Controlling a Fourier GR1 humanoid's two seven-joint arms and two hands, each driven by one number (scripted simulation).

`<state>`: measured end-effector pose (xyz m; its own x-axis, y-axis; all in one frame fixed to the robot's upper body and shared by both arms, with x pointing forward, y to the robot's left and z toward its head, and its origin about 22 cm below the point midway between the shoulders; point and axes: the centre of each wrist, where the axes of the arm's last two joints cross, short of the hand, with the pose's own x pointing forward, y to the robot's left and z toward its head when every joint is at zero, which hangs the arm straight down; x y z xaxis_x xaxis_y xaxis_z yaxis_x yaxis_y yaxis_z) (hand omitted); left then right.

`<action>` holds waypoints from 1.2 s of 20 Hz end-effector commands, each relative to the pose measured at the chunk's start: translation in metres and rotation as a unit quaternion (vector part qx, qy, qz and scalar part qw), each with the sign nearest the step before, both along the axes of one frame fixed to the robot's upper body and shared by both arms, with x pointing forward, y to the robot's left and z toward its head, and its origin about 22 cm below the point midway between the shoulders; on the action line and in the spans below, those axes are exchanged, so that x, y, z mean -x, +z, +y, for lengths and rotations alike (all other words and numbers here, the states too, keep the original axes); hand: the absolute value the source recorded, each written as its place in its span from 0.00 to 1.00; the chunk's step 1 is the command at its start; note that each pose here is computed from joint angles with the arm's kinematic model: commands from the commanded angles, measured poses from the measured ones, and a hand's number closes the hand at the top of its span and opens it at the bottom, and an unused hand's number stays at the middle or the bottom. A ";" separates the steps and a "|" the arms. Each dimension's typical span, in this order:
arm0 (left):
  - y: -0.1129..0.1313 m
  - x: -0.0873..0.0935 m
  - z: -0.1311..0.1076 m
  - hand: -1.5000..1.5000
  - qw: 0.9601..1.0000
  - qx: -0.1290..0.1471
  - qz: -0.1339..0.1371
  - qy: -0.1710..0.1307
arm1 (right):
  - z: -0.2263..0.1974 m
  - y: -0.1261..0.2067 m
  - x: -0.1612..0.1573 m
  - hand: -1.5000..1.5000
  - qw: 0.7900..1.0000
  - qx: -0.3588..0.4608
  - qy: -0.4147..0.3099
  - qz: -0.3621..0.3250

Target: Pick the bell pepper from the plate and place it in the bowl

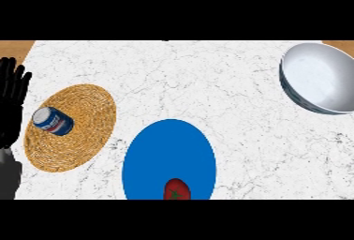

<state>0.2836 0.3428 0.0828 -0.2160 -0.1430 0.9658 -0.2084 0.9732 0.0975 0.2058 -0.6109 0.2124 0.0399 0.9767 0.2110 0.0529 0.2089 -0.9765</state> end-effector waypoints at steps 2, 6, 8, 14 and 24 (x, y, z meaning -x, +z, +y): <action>0.006 -0.008 -0.008 0.50 1.000 -0.006 -0.005 -0.020 | -0.023 0.042 0.026 1.00 0.994 -0.066 0.043 -0.080; 0.008 -0.020 -0.021 0.50 1.000 0.001 -0.003 -0.023 | -0.023 0.042 0.021 1.00 0.980 -0.149 0.090 -0.097; 0.016 -0.017 -0.019 0.50 0.999 0.004 0.001 -0.036 | -0.023 0.057 0.022 1.00 0.978 -0.165 0.094 -0.088; 0.012 -0.018 -0.020 0.50 0.999 -0.011 -0.008 -0.045 | -0.015 0.077 0.008 1.00 0.974 -0.190 0.104 -0.059; 0.009 -0.030 -0.040 0.50 0.999 -0.001 -0.002 -0.046 | 0.038 0.073 -0.075 1.00 0.977 -0.168 0.133 0.019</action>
<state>0.3083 0.3106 0.0902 -0.2319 -0.1314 0.9638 -0.1231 0.9868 0.1049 0.2561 -0.5911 0.2844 -0.0989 0.8799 0.4647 0.0850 0.4727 -0.8771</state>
